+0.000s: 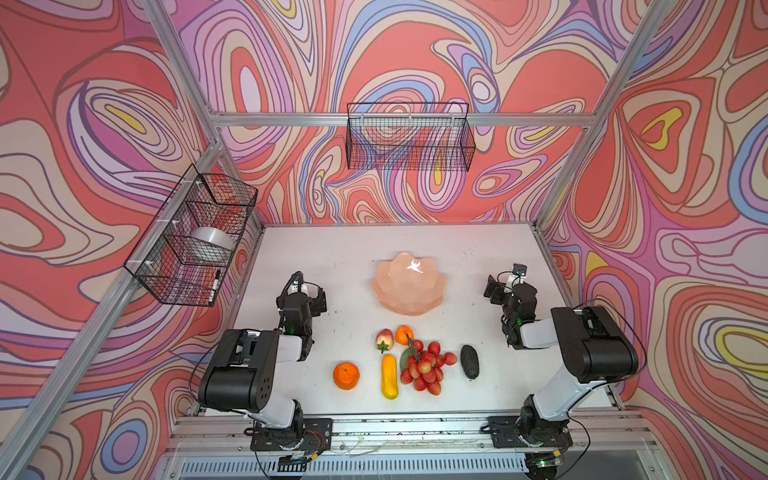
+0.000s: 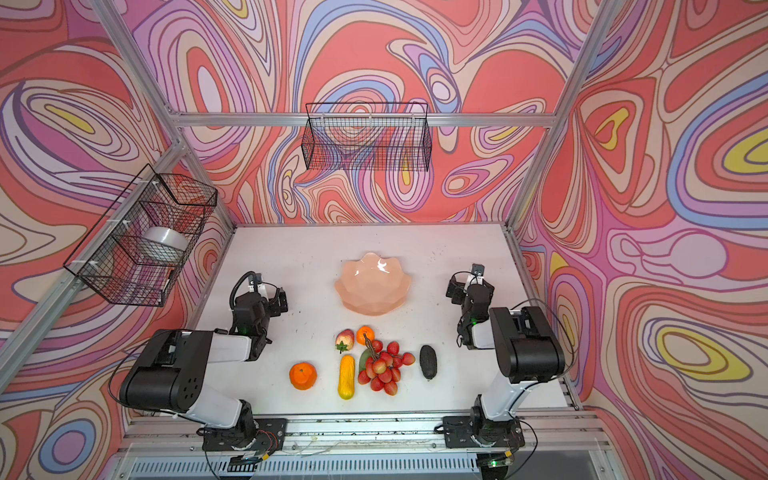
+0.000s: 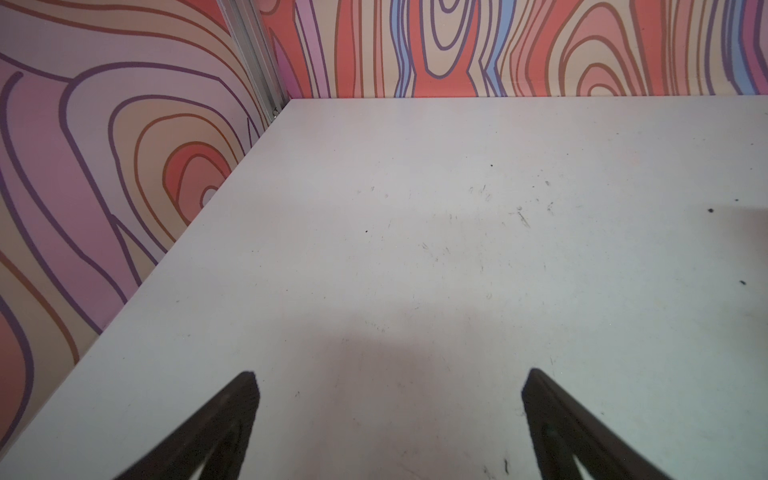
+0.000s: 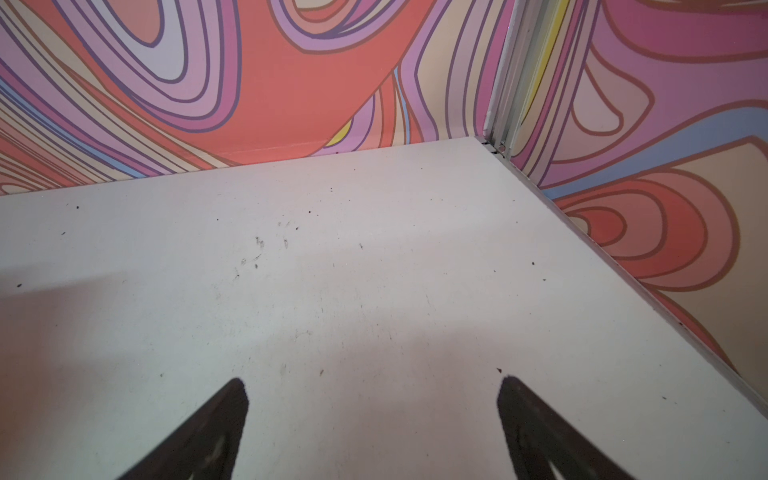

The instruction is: Place and organize the fake fruits in the fruit bowl

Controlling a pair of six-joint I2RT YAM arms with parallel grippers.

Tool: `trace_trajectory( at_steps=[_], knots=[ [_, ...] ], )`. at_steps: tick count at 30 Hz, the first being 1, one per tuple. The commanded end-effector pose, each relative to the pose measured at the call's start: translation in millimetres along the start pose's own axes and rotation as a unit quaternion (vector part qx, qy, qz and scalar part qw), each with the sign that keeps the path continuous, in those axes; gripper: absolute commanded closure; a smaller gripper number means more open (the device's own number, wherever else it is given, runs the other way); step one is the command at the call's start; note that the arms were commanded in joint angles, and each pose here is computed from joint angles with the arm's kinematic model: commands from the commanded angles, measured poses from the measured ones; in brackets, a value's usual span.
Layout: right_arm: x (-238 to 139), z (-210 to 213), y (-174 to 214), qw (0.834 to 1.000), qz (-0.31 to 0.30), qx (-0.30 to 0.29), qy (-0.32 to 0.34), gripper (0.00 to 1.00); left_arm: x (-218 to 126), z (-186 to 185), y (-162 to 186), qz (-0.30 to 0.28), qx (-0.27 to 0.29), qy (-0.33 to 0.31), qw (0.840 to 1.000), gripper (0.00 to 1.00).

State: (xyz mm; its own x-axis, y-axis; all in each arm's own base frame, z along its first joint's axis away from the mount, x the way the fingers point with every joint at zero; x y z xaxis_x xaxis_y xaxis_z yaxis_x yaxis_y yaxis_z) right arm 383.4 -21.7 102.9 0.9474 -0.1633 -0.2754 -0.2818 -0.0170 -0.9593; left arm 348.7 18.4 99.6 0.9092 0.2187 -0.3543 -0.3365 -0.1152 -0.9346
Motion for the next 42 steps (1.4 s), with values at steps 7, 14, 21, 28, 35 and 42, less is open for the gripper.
trace_trajectory(
  at_steps=[7, 14, 21, 28, 35, 42],
  knots=[
    [1, 2, -4, 1.000, -0.007, -0.004, -0.004, 0.02, 2, -1, -6, -0.011, -0.007, 0.005, 1.000, 0.00],
    [-5, -10, -80, 0.988, 0.088, 0.119, 0.045, 0.02, -20, 7, -39, 0.032, -0.030, -0.042, 0.998, 0.00],
    [-51, 37, -97, 0.960, 0.151, 0.187, -0.143, 0.04, -81, 3, -102, 0.072, -0.141, -0.011, 0.987, 0.00],
    [-133, 63, -44, 0.927, 0.324, 0.143, -0.122, 0.06, -99, -5, -109, 0.038, -0.198, 0.046, 0.978, 0.03],
    [-194, 68, 11, 0.895, 0.393, 0.185, -0.099, 0.09, -96, -11, -105, 0.079, -0.212, 0.051, 0.973, 0.03],
    [-208, 75, 31, 0.886, 0.406, 0.203, -0.092, 0.13, -92, -15, -100, 0.099, -0.212, 0.059, 0.970, 0.03]
  ],
)
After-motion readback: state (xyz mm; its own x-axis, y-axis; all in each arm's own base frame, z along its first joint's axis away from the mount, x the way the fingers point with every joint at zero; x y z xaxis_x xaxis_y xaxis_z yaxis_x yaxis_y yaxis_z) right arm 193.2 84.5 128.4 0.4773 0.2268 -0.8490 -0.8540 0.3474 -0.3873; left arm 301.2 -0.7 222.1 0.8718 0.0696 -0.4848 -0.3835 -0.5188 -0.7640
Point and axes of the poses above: each gripper's point midway between its finger pads, its own x axis out along the fingers, its own z axis along the line the jaws close on, y = z × x, the point moved 4 cm from there along -x, back along the fingers, and after that the axes turned 6 degrees about -x, right-handed, at the moved point
